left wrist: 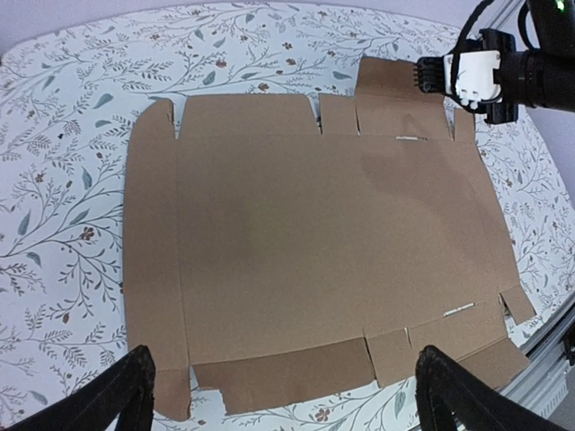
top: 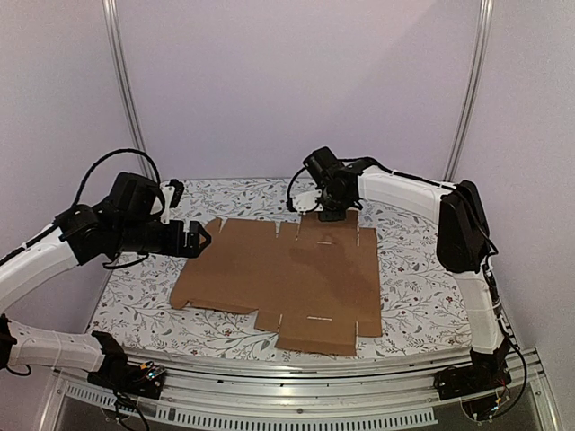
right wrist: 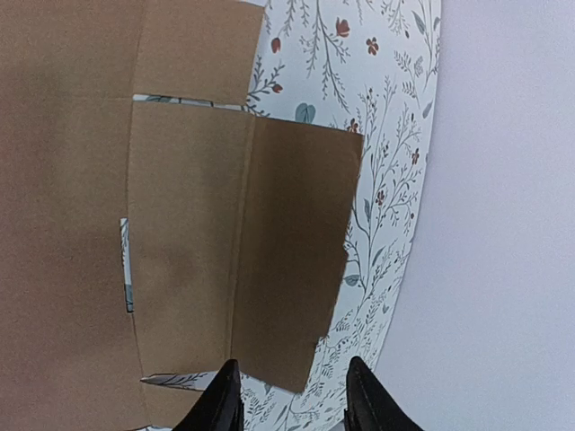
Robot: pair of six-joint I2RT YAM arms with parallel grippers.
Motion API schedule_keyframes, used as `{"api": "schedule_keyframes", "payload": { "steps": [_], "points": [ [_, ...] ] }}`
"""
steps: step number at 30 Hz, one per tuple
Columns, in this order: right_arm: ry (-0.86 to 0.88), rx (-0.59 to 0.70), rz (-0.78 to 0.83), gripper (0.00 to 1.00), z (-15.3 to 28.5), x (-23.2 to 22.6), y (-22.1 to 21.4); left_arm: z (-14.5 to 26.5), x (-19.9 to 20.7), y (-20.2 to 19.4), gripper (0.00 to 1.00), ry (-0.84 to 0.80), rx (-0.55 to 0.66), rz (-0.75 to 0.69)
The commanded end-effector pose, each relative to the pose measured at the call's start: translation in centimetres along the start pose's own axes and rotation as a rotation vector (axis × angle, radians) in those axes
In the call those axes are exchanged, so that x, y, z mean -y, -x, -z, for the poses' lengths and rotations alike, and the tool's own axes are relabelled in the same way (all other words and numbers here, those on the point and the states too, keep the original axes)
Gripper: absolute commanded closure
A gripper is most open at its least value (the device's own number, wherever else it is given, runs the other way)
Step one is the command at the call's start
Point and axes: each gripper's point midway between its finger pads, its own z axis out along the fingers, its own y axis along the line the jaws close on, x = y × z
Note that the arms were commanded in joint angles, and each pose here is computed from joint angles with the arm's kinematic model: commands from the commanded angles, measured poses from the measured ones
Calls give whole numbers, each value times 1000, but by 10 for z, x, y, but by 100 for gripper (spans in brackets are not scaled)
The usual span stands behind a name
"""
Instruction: Fold the paper box
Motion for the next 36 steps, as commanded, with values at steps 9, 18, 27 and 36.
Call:
{"api": "schedule_keyframes", "payload": {
  "steps": [9, 18, 27, 36],
  "points": [
    [-131, 38, -332, 42, 55, 44, -22, -18, -8, -8, 0, 70, -13, -24],
    [-155, -30, -826, 41, 104, 25, -87, -44, -13, -7, 0, 115, -20, -27],
    [130, -11, -1280, 35, 116, -73, -116, -76, -33, -20, 1, 182, -89, 41],
    [429, 68, -1660, 28, 121, -148, -114, -105, -50, -50, 6, 209, -182, 122]
  ]
}}
